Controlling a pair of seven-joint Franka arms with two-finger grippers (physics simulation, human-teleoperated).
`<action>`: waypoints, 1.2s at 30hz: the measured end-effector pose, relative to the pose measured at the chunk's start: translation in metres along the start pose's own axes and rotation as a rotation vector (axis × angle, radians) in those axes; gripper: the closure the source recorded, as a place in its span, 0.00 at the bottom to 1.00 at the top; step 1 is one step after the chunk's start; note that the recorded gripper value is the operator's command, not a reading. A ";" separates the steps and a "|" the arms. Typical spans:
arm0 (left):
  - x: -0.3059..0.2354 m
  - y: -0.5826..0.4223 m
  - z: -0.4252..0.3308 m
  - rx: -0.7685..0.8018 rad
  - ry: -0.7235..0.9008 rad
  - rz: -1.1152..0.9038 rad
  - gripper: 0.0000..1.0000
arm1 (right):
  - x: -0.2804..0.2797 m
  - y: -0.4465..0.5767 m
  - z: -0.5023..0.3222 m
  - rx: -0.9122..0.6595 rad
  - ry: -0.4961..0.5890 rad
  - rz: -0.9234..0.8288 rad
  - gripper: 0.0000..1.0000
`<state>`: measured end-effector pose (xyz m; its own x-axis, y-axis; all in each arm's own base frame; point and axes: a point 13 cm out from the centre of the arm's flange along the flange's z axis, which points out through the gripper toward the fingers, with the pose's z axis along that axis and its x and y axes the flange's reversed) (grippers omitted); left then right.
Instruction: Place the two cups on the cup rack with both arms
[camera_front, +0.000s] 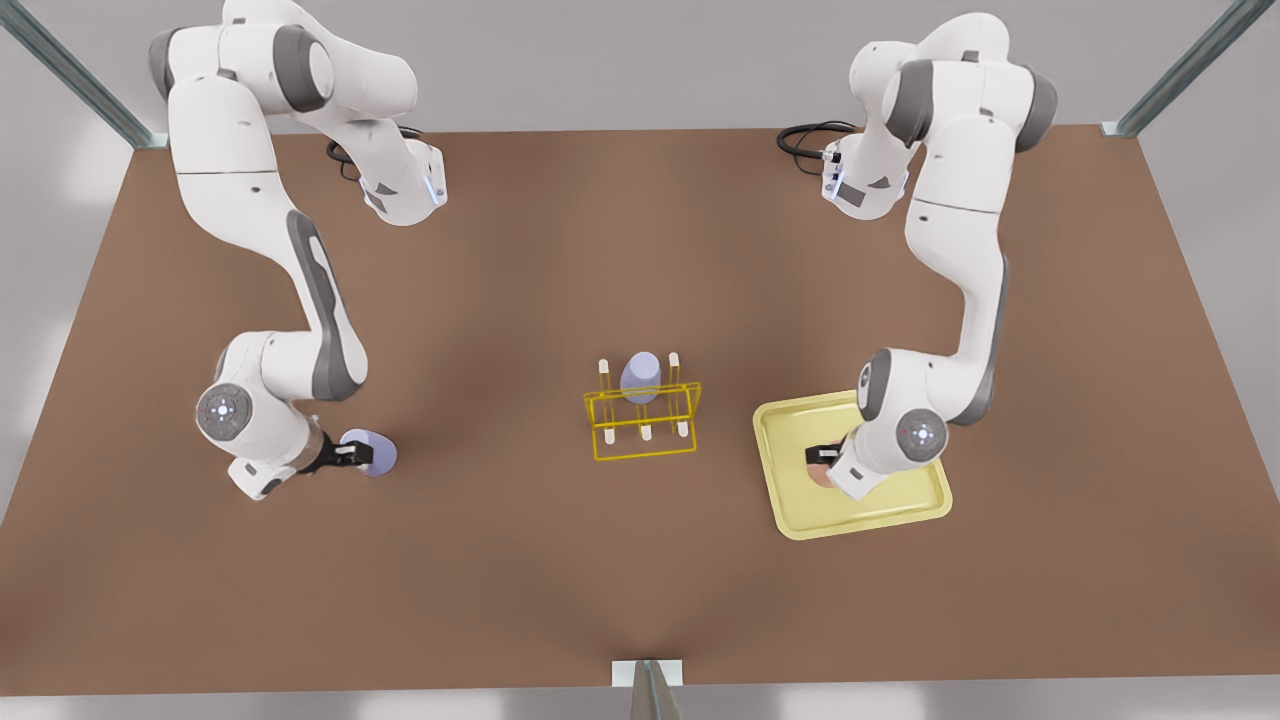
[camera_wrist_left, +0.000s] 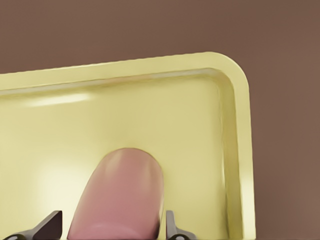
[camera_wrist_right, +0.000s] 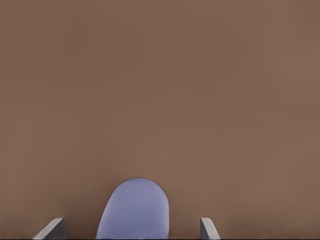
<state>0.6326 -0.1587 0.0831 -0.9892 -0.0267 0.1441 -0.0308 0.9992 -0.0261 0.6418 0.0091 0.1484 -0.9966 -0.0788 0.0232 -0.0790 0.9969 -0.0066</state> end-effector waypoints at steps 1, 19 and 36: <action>0.000 0.000 0.003 -0.001 0.002 -0.002 0.02 | 0.004 0.000 0.004 0.002 0.004 -0.005 0.00; -0.004 -0.001 0.001 -0.001 -0.013 -0.029 0.17 | 0.032 0.013 0.067 -0.001 -0.007 -0.045 0.00; 0.013 -0.203 -0.158 0.195 -0.019 0.016 0.16 | 0.036 0.010 0.079 -0.001 -0.047 -0.060 0.22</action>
<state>0.6486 -0.3574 0.2466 -0.9922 -0.0135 0.1236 -0.0407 0.9747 -0.2198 0.6033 0.0155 0.0698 -0.9901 -0.1386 -0.0237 -0.1385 0.9903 -0.0052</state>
